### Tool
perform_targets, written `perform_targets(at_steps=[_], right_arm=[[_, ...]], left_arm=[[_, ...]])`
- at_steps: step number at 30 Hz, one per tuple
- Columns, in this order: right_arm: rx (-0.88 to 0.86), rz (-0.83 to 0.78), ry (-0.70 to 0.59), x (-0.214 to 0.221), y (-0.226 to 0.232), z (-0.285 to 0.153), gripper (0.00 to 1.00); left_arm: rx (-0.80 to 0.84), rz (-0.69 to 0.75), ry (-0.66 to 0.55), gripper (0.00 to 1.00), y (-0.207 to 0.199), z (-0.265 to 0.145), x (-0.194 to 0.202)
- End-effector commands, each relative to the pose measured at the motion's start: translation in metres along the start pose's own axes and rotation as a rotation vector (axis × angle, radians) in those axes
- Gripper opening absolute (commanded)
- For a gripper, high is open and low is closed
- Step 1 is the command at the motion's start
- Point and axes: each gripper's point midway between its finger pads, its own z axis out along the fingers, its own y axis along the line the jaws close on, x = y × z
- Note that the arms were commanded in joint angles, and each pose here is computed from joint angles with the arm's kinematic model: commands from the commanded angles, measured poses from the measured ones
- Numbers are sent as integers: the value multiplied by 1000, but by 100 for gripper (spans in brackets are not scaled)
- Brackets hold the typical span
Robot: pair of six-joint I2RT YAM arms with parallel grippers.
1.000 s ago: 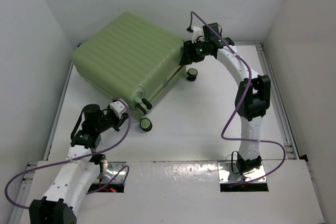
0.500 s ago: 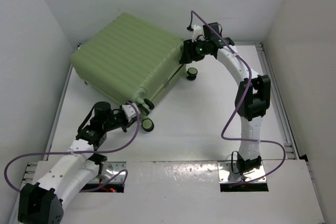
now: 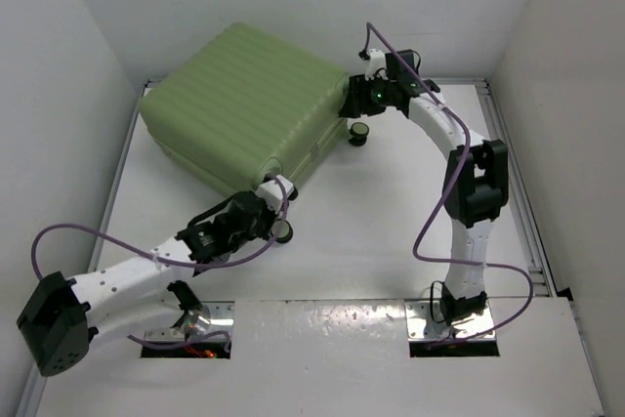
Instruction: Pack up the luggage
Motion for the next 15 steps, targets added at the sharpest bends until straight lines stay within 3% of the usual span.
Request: perform_targets(at_steps=[1, 6, 9, 11, 12, 14, 15], right_arm=[[-216, 158, 119, 28, 115, -19, 0], [-273, 198, 182, 56, 141, -26, 0], [-303, 189, 202, 66, 156, -27, 2], [-312, 171, 194, 61, 159, -28, 22], [-272, 149, 184, 58, 152, -25, 44], [-253, 61, 139, 41, 143, -30, 63], [-245, 63, 125, 36, 138, -32, 65]], left_arm=[[-52, -202, -346, 0, -9, -3, -132], [-175, -260, -401, 0, 12, -2, -155], [-242, -273, -352, 0, 35, 6, -149], [-264, -289, -342, 0, 47, 9, -147], [-262, -300, -343, 0, 49, 9, -147], [-261, -308, -334, 0, 51, 8, -143], [-262, -305, -323, 0, 51, 10, -137]])
